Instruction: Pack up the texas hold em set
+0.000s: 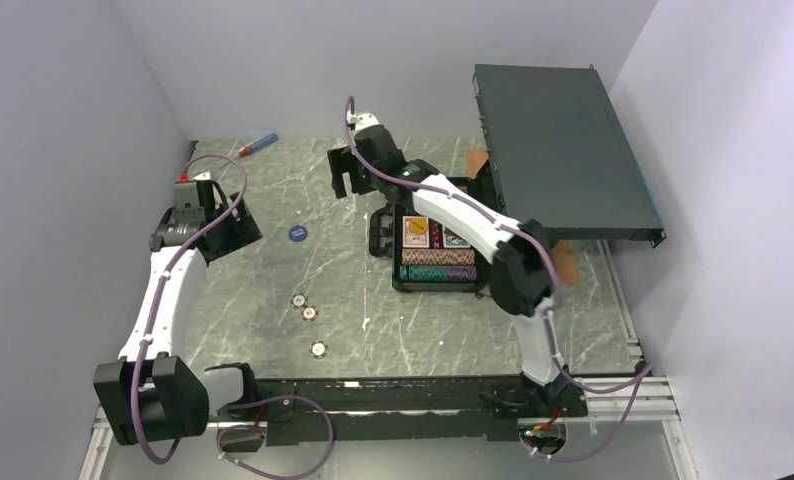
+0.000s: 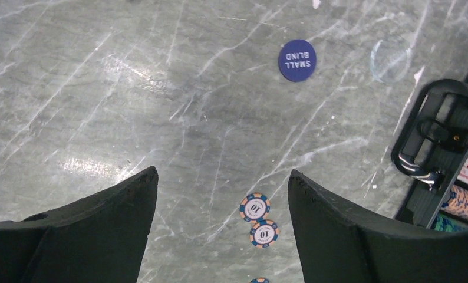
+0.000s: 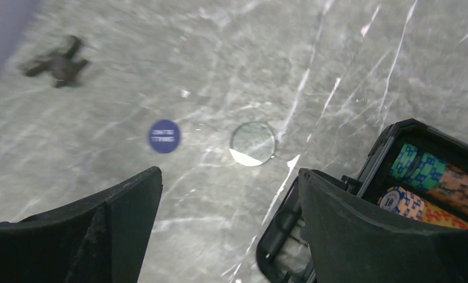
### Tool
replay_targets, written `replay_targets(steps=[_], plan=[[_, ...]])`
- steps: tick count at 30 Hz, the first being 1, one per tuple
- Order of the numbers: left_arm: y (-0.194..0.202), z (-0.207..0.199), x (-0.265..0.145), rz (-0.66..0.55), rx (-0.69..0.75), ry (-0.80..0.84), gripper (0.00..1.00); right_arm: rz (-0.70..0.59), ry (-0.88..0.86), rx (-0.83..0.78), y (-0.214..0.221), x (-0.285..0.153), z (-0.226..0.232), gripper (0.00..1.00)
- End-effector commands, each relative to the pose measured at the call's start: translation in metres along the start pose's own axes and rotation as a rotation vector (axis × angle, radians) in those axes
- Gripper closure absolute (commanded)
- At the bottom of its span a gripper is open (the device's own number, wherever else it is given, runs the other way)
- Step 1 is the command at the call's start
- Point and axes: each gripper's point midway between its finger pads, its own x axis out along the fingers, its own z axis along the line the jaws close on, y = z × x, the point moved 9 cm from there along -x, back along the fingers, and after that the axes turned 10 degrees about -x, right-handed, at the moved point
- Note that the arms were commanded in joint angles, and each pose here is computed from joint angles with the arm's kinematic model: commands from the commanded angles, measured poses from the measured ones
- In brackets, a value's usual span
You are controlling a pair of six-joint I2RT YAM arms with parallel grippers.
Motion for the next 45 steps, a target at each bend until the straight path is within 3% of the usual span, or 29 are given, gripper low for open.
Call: replay_targets(steps=[1, 3, 6, 17, 30, 36, 40, 45], plan=[[-0.009, 0.005, 0.003, -0.042, -0.079, 0.04, 0.17, 0.187, 0.0, 0.011, 0.03, 0.039, -0.004, 0.1], [-0.01, 0.005, 0.003, -0.043, -0.089, 0.066, 0.17, 0.204, -0.001, -0.006, 0.04, 0.059, -0.004, 0.03], [-0.009, 0.004, 0.005, -0.033, -0.085, 0.093, 0.17, 0.233, 0.007, -0.04, 0.053, 0.083, -0.005, 0.0], [-0.004, 0.0, 0.009, 0.015, -0.062, 0.167, 0.07, 0.268, 0.032, -0.124, 0.093, 0.13, -0.009, 0.02], [-0.002, -0.001, 0.01, 0.027, -0.055, 0.188, 0.07, 0.291, 0.054, -0.215, 0.126, 0.156, -0.001, 0.09], [-0.002, -0.001, 0.01, 0.027, -0.052, 0.187, 0.07, 0.303, 0.036, -0.202, 0.133, 0.159, 0.001, 0.27], [-0.002, -0.001, 0.01, 0.029, -0.05, 0.19, 0.07, 0.29, 0.035, -0.211, 0.128, 0.158, 0.001, 0.46], [-0.002, -0.001, 0.011, 0.026, -0.051, 0.185, 0.07, 0.223, 0.045, -0.229, 0.09, 0.141, 0.002, 0.7]])
